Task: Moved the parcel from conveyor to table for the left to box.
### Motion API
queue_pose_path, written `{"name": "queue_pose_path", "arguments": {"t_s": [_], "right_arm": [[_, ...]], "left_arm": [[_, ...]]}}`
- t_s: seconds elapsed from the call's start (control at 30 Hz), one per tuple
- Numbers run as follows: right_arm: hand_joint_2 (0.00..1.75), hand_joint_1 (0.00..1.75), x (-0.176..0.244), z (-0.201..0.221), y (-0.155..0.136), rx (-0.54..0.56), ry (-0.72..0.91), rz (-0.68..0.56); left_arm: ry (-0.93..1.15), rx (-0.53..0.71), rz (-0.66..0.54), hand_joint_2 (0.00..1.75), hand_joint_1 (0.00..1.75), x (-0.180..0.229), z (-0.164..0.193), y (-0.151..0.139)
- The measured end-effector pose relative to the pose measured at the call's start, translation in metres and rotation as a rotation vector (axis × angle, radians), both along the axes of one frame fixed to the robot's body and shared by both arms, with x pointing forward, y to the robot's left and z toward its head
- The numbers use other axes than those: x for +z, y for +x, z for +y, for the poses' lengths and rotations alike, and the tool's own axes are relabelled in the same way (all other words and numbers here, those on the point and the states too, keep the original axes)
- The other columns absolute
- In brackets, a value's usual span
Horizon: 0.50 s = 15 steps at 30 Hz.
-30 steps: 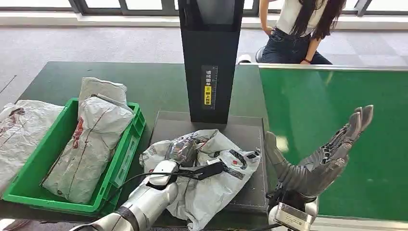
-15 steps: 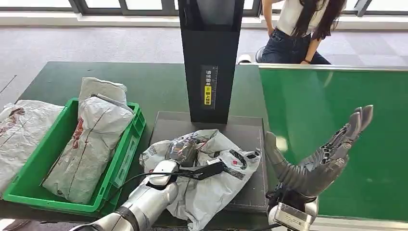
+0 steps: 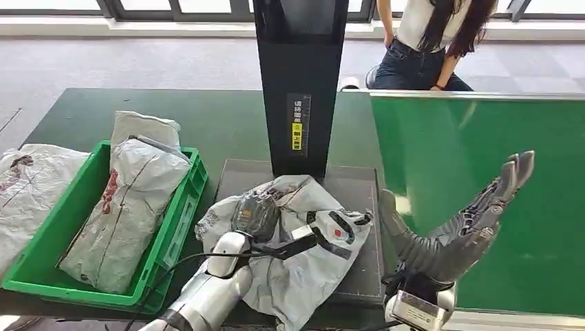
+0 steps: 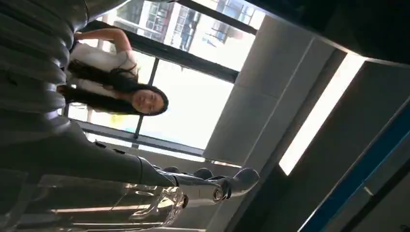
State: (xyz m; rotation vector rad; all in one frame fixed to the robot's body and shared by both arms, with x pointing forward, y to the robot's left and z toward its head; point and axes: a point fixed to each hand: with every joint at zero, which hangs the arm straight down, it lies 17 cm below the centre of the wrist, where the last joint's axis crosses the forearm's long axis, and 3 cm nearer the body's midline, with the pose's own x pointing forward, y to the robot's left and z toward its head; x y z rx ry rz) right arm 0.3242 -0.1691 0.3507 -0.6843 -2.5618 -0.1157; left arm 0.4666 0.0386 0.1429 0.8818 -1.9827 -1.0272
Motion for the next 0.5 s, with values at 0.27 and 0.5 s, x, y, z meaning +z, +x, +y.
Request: {"name": "queue_pose_path", "arguments": {"t_s": [0.27,0.5], "right_arm": [[1.75,0.0,-0.007,-0.009,-0.002,-0.036,-0.01,0.019],[1.75,0.0,-0.008,-0.014,-0.002,-0.054,-0.016,0.022]], "left_arm": [[-0.316,0.241,-0.515,1.75,1.75,0.199,0.141,-0.014],[-0.337,0.351,-0.622,1.75,1.75,0.22,0.205,-0.02]]}}
